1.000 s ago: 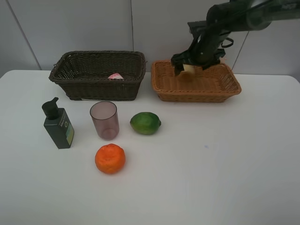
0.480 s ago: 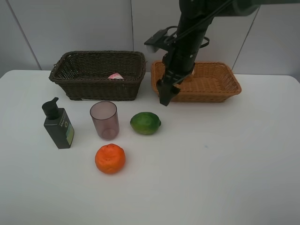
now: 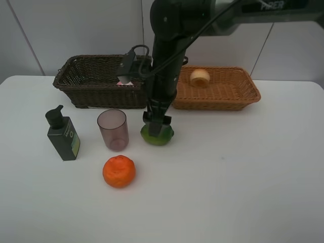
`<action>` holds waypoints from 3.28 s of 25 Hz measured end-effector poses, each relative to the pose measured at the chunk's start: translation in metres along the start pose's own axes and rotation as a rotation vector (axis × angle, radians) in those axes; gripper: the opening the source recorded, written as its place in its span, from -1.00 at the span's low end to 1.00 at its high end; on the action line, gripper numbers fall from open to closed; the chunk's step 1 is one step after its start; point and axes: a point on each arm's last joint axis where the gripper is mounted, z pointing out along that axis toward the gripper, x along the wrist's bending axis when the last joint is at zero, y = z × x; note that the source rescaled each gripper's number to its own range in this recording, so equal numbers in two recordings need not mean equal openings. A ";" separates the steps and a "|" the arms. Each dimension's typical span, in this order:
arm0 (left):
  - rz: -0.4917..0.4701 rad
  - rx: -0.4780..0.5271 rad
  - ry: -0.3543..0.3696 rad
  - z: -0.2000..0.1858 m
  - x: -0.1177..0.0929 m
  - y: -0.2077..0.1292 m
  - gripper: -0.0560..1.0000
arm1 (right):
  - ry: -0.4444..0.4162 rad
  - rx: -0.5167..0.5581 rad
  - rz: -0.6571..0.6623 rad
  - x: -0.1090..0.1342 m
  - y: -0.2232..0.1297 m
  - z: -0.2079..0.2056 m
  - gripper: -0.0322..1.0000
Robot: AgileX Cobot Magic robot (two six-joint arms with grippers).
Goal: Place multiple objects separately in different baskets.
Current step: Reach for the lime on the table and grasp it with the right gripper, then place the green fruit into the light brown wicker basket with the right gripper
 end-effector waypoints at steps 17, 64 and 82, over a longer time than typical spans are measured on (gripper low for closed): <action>0.000 0.000 0.000 0.000 0.000 0.000 0.94 | -0.004 0.025 0.003 -0.005 0.004 0.048 0.97; 0.000 0.000 0.000 0.000 0.000 0.000 0.94 | -0.031 0.060 -0.009 -0.010 0.002 0.087 -0.09; 0.000 0.000 0.000 0.000 0.000 0.000 0.94 | -0.094 -0.072 0.758 -0.037 -0.023 0.002 -0.09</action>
